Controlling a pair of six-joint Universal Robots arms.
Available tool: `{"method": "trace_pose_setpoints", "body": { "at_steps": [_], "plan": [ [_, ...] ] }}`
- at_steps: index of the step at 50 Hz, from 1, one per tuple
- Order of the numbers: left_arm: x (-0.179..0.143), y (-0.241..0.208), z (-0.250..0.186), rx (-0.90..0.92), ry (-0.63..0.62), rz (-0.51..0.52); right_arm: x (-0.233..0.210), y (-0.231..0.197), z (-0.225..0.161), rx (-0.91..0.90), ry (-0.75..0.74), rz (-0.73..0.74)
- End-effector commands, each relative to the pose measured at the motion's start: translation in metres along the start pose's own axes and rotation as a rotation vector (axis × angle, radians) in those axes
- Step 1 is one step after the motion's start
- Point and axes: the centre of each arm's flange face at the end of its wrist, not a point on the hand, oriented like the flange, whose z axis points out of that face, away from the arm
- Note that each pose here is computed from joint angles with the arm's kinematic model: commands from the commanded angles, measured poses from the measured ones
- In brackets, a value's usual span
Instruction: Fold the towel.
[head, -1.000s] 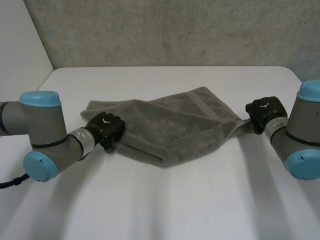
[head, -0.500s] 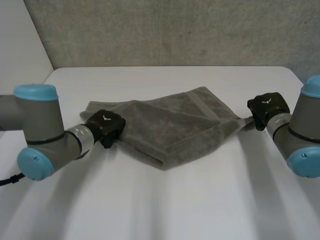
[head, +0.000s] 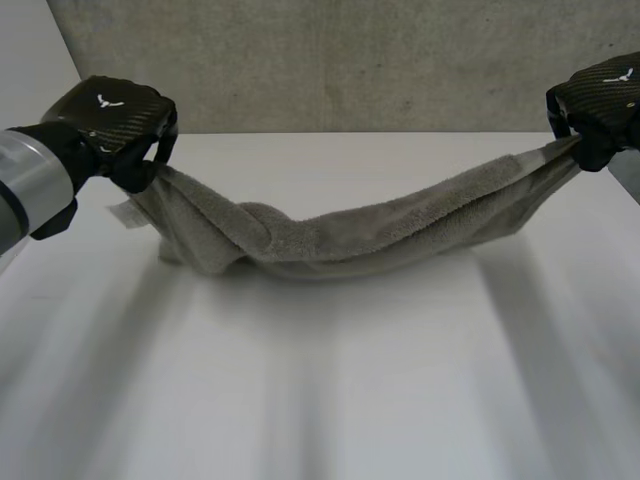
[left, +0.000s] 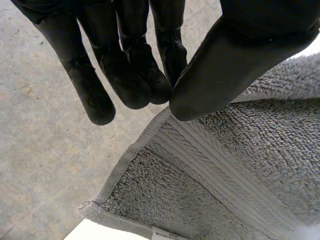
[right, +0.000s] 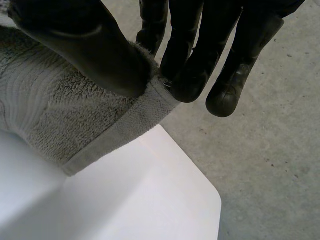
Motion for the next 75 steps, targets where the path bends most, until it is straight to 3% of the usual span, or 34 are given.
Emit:
{"method": "trace_pose_setpoints", "body": {
  "at_steps": [1,5,12,21,27,30,31,32,34,37,39,42,45,48,50,53,59,61,64,66,69,75],
  "plan": [
    [0.001,0.011,-0.009,-0.091,0.023,0.016,-0.006,0.001,-0.019,-0.062,-0.049,-0.137],
    [-0.004,0.021,-0.008,-0.142,0.024,0.071,-0.008,0.004,-0.017,-0.081,-0.066,-0.207],
    [-0.009,0.071,0.028,-0.275,0.076,0.185,-0.037,0.044,0.025,-0.222,-0.206,-0.304],
    [-0.021,0.095,0.079,-0.301,0.04,0.225,-0.069,0.056,0.073,-0.239,-0.219,-0.399],
    [-0.047,0.069,0.118,-0.173,-0.103,0.268,-0.065,0.004,0.108,0.008,-0.021,-0.372],
    [-0.059,0.033,0.134,-0.008,-0.203,0.274,-0.044,-0.037,0.116,0.206,0.133,-0.286],
    [-0.067,0.011,0.138,0.093,-0.268,0.264,-0.03,-0.06,0.114,0.321,0.212,-0.221],
    [-0.067,0.011,0.138,0.094,-0.268,0.264,-0.03,-0.06,0.114,0.322,0.213,-0.221],
    [-0.086,-0.03,0.14,0.3,-0.418,0.219,-0.003,-0.102,0.105,0.548,0.352,-0.094],
    [-0.097,-0.05,0.136,0.404,-0.504,0.2,0.012,-0.117,0.1,0.643,0.421,-0.027],
    [-0.114,-0.084,0.123,0.58,-0.647,0.162,0.035,-0.14,0.085,0.787,0.523,0.081],
    [-0.12,-0.102,0.114,0.685,-0.714,0.154,0.038,-0.145,0.081,0.817,0.529,0.095],
    [-0.119,-0.101,0.114,0.692,-0.715,0.155,0.033,-0.141,0.085,0.798,0.498,0.077],
    [-0.114,-0.086,0.119,0.642,-0.686,0.152,0.014,-0.124,0.097,0.725,0.378,0.027],
    [-0.104,-0.062,0.128,0.562,-0.618,0.152,-0.01,-0.1,0.112,0.626,0.237,-0.023],
    [-0.09,-0.023,0.137,0.45,-0.512,0.154,-0.03,-0.077,0.124,0.545,0.147,-0.082],
    [-0.062,0.042,0.143,0.283,-0.347,0.145,-0.06,-0.038,0.142,0.417,0.049,-0.182],
    [-0.044,0.087,0.138,0.167,-0.266,0.12,-0.078,-0.005,0.152,0.32,-0.014,-0.224],
    [-0.034,0.106,0.135,0.119,-0.226,0.11,-0.089,0.015,0.156,0.266,-0.053,-0.238],
    [-0.015,0.137,0.127,0.042,-0.157,0.1,-0.111,0.052,0.159,0.169,-0.131,-0.253],
    [-0.001,0.166,0.12,-0.029,-0.106,0.116,-0.128,0.081,0.16,0.095,-0.184,-0.263],
    [0.007,0.191,0.108,-0.114,-0.071,0.192,-0.137,0.099,0.156,0.047,-0.211,-0.258]
  ]
}}
